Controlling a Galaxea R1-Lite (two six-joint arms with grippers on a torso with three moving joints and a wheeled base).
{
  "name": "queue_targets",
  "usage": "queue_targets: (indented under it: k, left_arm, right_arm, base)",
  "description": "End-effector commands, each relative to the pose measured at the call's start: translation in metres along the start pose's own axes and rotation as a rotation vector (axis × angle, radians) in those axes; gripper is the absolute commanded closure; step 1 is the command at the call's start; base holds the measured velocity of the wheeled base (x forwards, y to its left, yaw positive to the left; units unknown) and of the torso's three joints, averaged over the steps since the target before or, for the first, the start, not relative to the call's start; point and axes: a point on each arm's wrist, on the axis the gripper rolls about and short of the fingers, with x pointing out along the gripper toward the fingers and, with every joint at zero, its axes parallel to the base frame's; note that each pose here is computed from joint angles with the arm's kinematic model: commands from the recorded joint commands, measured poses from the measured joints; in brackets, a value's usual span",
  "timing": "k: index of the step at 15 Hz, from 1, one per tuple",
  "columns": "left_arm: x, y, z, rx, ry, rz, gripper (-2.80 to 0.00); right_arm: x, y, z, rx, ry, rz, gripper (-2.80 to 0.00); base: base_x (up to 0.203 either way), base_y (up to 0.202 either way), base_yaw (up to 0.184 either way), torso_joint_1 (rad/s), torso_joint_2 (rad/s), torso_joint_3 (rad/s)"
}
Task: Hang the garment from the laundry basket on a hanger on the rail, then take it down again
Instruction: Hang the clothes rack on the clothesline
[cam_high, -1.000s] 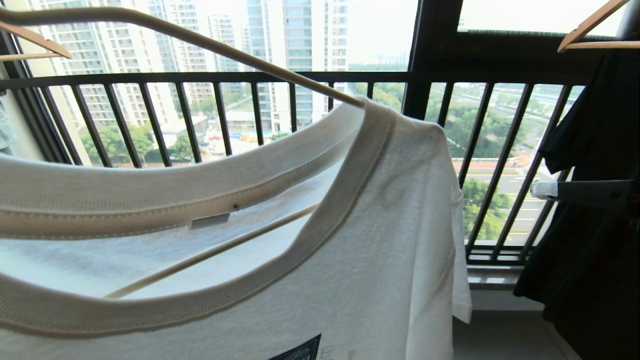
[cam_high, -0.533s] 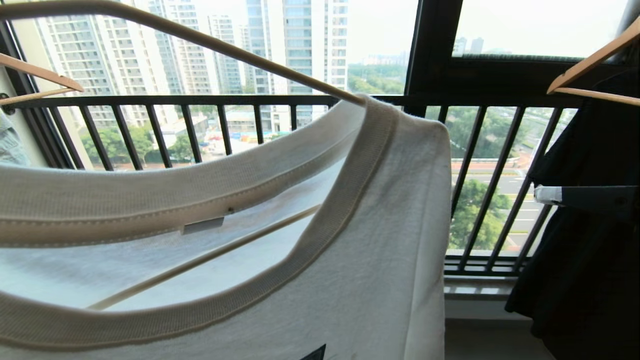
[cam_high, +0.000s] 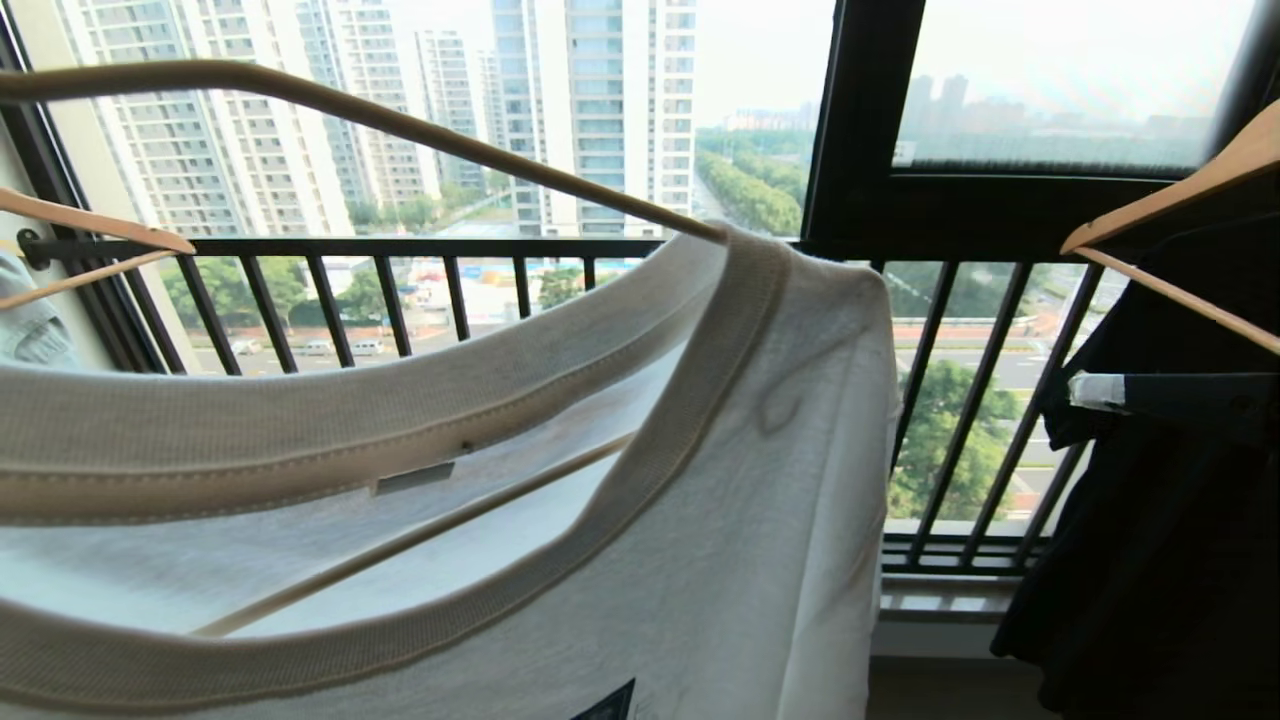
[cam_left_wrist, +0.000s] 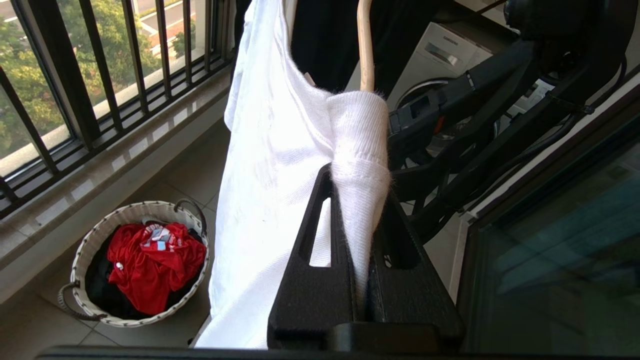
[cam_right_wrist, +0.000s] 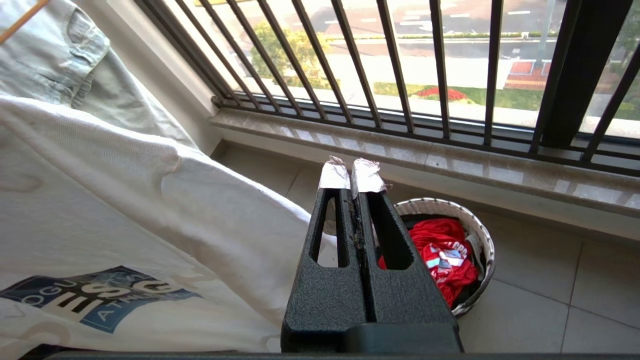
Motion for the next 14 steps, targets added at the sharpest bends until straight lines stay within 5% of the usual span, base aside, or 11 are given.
queue_targets:
  k: [1, 14]
  left_arm:
    - [-0.0001, -0.0004, -0.0011, -0.006, 0.002, -0.006, 0.00]
    - [-0.0003, -0.0014, -0.0074, -0.017, 0.007, -0.005, 0.00]
  right_arm:
    - [0.0007, -0.0006, -0.0015, 0.003, 0.008, -0.001, 0.00]
    - [-0.0022, -0.0011, -0.0048, -0.013, 0.010, 0.006, 0.00]
  base:
    - [0.000, 0.000, 0.000, 0.266, -0.59, -0.325]
    - [0.000, 0.000, 0.000, 0.170, -0.36, -0.192]
